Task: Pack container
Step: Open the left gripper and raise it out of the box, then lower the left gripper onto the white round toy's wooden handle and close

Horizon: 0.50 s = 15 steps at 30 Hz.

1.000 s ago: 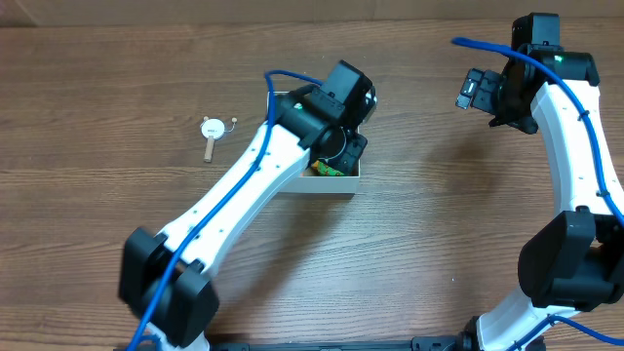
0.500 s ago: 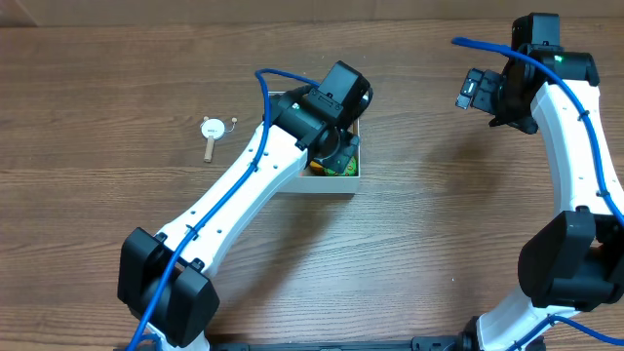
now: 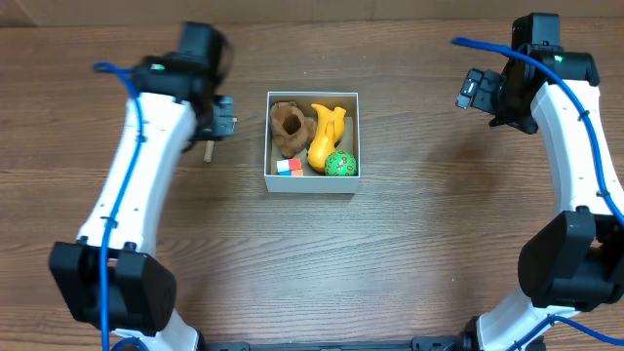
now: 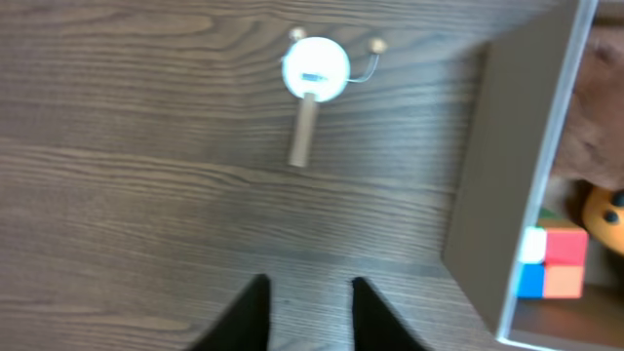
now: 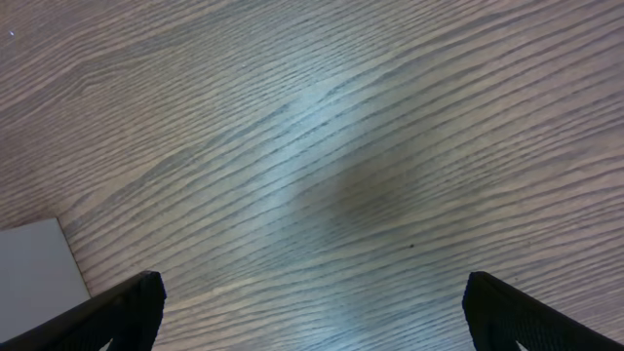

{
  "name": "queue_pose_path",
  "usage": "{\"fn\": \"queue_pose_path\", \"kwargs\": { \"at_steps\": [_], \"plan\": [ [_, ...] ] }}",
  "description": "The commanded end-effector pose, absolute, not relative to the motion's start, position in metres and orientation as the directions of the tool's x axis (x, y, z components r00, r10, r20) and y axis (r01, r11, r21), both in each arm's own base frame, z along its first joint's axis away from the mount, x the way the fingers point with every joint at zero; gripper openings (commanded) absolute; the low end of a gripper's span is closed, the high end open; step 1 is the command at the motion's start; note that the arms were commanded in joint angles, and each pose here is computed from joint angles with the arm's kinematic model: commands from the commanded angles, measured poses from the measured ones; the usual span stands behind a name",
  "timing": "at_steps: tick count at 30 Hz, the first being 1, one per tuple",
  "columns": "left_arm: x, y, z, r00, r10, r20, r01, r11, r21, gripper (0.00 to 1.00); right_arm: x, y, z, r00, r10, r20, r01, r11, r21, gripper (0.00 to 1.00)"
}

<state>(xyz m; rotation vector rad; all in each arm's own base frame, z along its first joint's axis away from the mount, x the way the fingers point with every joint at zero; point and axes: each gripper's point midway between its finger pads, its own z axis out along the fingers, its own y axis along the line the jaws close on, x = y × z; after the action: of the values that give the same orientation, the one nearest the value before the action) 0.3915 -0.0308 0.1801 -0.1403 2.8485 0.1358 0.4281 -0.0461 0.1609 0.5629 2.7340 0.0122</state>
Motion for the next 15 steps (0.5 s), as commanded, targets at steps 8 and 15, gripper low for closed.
{"fn": "queue_pose_path", "kwargs": {
  "at_steps": [8,15],
  "plan": [
    [0.407,-0.013,0.196,-0.936,0.044,-0.348,0.039,0.999,0.021,0.49,0.432,-0.045,0.182,-0.839,0.386,-0.384,0.377,0.921,0.1,1.0],
    [0.402,-0.016,0.157,-0.964,0.114,-0.242,0.111,0.994,0.023,0.49,0.432,-0.045,0.182,-0.839,0.386,-0.384,0.377,0.921,0.1,1.0]
  ]
}}
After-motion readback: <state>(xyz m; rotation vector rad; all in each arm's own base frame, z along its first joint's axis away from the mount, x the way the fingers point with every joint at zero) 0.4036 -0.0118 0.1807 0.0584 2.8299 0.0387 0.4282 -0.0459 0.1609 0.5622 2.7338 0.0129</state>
